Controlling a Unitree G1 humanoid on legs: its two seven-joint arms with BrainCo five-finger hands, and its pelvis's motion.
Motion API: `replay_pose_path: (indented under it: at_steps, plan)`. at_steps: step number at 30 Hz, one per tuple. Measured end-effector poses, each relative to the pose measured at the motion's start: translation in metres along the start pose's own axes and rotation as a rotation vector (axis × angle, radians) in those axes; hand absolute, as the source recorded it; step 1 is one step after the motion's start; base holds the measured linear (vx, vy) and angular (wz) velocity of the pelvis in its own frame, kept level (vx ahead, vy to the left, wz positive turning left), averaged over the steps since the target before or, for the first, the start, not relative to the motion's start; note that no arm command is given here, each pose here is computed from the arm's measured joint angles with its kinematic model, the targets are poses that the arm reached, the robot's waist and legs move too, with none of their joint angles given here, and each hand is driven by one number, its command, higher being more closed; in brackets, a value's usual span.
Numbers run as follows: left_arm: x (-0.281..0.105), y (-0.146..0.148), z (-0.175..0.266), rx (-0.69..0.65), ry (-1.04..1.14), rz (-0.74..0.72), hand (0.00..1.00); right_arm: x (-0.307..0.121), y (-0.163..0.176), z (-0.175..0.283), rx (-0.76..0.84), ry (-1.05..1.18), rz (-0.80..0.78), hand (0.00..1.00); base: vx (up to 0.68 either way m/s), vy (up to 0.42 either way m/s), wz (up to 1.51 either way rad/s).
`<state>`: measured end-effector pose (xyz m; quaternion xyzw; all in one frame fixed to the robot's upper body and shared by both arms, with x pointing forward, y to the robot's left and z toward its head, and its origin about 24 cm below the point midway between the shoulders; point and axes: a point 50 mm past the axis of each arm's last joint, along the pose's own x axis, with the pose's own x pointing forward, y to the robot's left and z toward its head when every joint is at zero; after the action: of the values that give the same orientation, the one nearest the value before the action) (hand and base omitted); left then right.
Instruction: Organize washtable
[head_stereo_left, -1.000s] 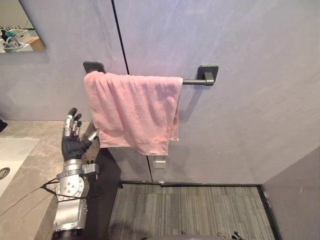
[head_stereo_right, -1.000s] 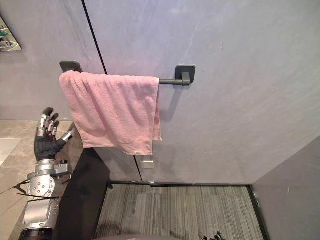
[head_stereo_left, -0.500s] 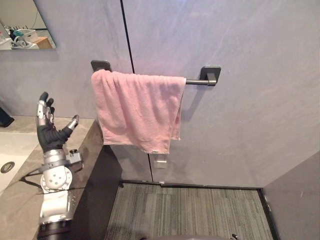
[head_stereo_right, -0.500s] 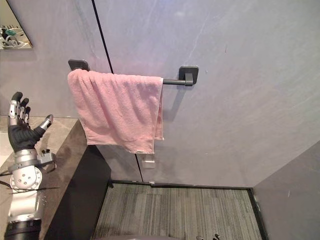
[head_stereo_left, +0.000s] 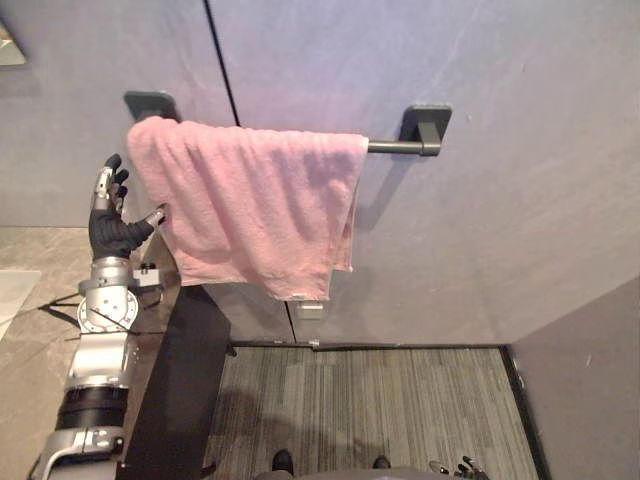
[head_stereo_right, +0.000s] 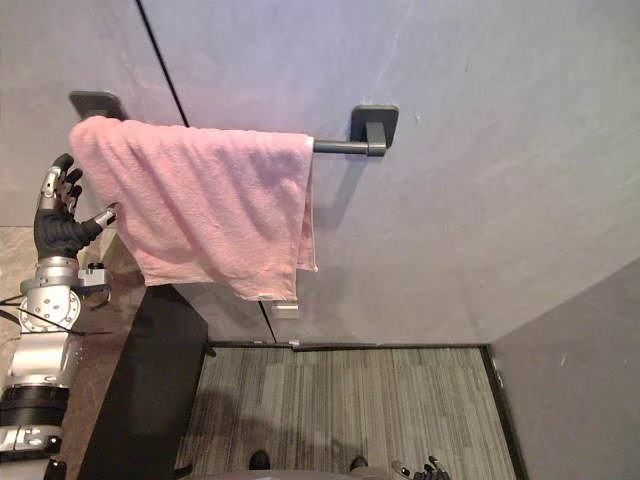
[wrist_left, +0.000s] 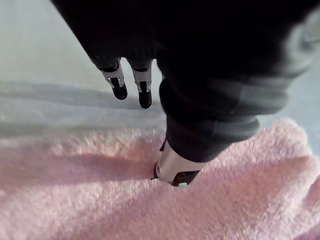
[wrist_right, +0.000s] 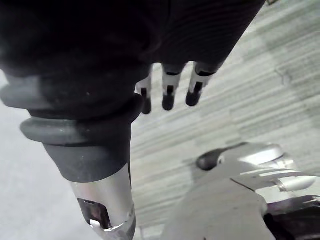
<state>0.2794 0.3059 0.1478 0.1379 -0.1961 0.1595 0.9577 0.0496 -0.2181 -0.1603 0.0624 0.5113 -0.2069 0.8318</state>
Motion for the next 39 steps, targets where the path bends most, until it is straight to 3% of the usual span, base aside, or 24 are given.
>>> replay_pose_path:
  at_steps: [3,9,16,27,28,34,39]
  plan:
    - [0.005,0.005,0.002,0.015,0.008,-0.065,0.0,0.001,0.003,0.005,-0.028,-0.019,0.02,0.0,-0.05,-0.01,-0.04]
    - [0.02,0.005,0.012,-0.09,0.006,-0.192,0.0,0.001,0.006,0.012,-0.056,-0.048,0.04,0.0,-0.09,-0.003,-0.05]
    - [0.017,-0.011,0.004,-0.081,0.059,-0.36,0.0,0.002,0.004,0.014,-0.081,-0.056,0.044,0.0,-0.05,-0.01,-0.12]
    - [0.011,-0.013,-0.018,-0.039,0.163,-0.382,0.0,0.003,0.003,0.017,-0.099,-0.058,0.043,0.0,0.01,-0.01,-0.09]
    - [0.01,-0.013,-0.021,-0.036,0.173,-0.372,1.0,0.004,0.003,0.017,-0.103,-0.057,0.044,0.0,0.0,0.0,0.0]
    - [0.006,0.0,-0.038,-0.003,0.224,-0.168,1.0,0.004,0.004,0.019,-0.112,-0.064,0.045,0.0,-0.05,-0.016,0.0]
    - [0.01,0.02,-0.032,0.001,0.196,-0.028,1.0,-0.003,0.011,0.085,-0.09,-0.344,0.073,0.0,-0.01,-0.008,-0.04]
